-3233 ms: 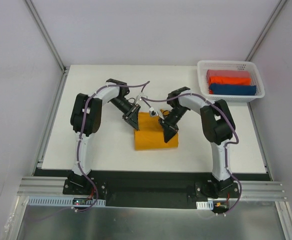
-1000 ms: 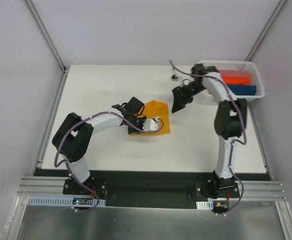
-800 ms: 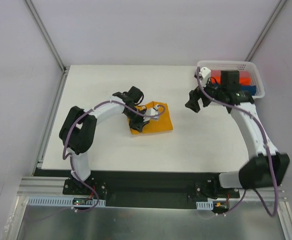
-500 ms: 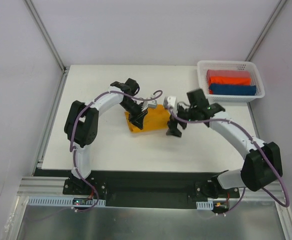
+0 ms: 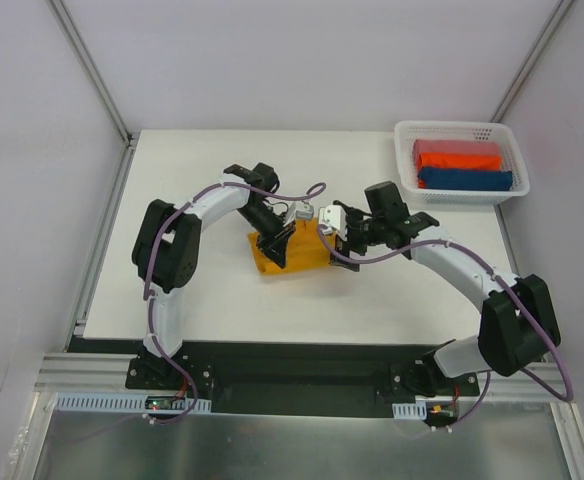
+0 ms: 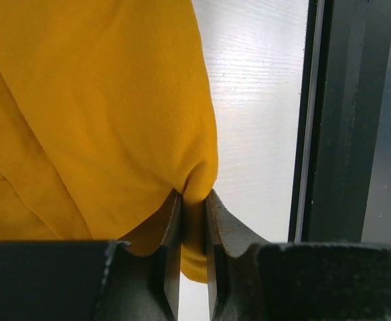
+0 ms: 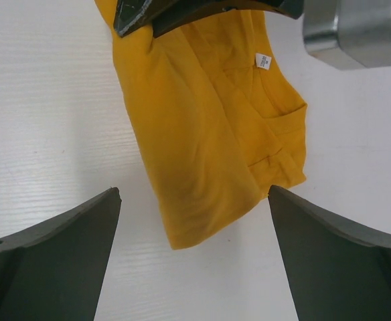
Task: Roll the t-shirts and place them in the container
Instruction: Roll the T-shirt to the center of the board.
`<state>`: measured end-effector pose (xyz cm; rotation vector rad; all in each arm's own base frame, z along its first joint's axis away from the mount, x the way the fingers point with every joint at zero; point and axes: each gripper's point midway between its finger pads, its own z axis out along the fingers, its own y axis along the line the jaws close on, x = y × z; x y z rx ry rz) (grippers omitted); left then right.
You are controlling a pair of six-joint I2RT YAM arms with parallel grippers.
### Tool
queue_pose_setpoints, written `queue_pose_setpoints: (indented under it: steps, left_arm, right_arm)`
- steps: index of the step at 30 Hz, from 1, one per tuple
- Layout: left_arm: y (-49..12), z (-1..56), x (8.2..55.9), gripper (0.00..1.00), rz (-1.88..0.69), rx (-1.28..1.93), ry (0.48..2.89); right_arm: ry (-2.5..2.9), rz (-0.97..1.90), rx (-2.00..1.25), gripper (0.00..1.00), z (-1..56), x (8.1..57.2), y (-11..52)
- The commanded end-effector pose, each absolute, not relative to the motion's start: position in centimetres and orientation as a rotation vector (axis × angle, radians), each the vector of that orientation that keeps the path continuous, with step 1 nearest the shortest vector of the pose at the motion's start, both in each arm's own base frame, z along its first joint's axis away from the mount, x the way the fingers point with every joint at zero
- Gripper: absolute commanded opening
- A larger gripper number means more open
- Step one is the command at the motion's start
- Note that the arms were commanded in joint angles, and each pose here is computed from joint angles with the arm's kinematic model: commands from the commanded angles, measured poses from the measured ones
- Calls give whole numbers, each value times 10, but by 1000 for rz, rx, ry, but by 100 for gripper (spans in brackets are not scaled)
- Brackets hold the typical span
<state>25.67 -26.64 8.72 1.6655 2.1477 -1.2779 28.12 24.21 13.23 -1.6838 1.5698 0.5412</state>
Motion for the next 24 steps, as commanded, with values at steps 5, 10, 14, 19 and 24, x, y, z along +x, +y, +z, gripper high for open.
queue_pose_setpoints:
  steps: [5, 10, 14, 19, 24]
  left_arm:
    - [-269, 98, 250, 4, -1394, 1605, 2142]
    - [-266, 97, 250, 3, -1399, 1591, 2150]
    - [-262, 99, 249, 3, -1425, 1547, 2168]
    - [-251, 105, 245, 3, -1455, 1467, 2200]
    - [-239, 111, 229, 2, -1480, 1412, 2236]
  right_arm:
    - [1415, 665, -1842, 96, 117, 272, 264]
    - [1391, 663, -1937, 96, 88, 273, 270]
    - [1392, 608, -1988, 99, 69, 276, 271]
    - [1422, 579, -2024, 69, 62, 274, 273]
    - [1526, 712, -2086, 28, 73, 248, 262]
